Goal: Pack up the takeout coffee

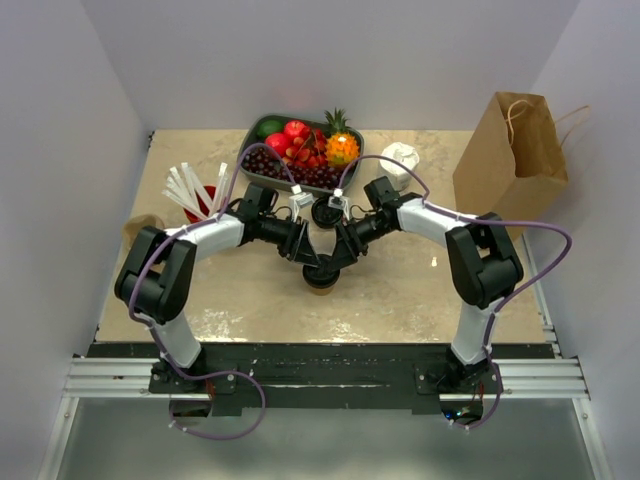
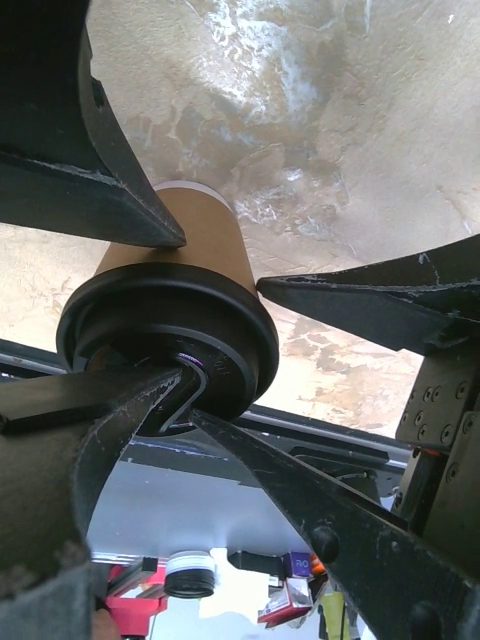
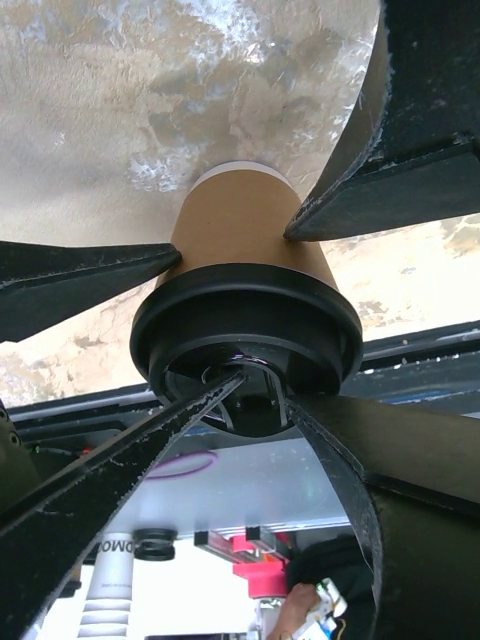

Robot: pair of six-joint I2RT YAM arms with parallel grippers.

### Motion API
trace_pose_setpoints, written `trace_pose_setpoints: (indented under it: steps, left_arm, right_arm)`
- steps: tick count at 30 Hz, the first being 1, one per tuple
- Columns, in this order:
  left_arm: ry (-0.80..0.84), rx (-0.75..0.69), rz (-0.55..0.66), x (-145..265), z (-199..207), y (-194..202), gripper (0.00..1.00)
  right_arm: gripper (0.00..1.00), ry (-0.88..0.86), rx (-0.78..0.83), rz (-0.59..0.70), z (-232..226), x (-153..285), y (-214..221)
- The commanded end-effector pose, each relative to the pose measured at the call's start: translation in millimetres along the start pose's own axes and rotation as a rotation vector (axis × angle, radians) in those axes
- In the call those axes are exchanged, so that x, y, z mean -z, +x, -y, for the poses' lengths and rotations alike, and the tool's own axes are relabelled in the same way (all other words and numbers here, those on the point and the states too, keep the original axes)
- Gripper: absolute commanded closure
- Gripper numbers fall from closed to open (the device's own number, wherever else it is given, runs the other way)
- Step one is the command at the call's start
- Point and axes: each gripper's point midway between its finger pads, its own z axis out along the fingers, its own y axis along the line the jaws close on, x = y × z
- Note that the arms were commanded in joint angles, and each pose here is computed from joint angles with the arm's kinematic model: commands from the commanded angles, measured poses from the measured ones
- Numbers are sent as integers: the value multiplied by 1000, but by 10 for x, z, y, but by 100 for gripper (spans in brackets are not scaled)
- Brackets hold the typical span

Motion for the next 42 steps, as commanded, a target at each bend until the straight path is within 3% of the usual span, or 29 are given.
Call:
trace_pose_setpoints:
  steps: [1,30,37,42]
  left_arm:
    - [-74,13,-67,-82,-291,278,47]
    - [-115,-13,-103,-166,-547,515,49]
    - [-77,-36,-100,-149,-460,457,49]
    - [-23,-46,-91,-144,-347,430,50]
  right_arm:
    - [37,120,49,-16,328,-51,135]
    - [41,399,-83,-118,788,28,602]
    - [34,139,43,78,230,96,97]
    - [31,12,46,99,-16,189,23]
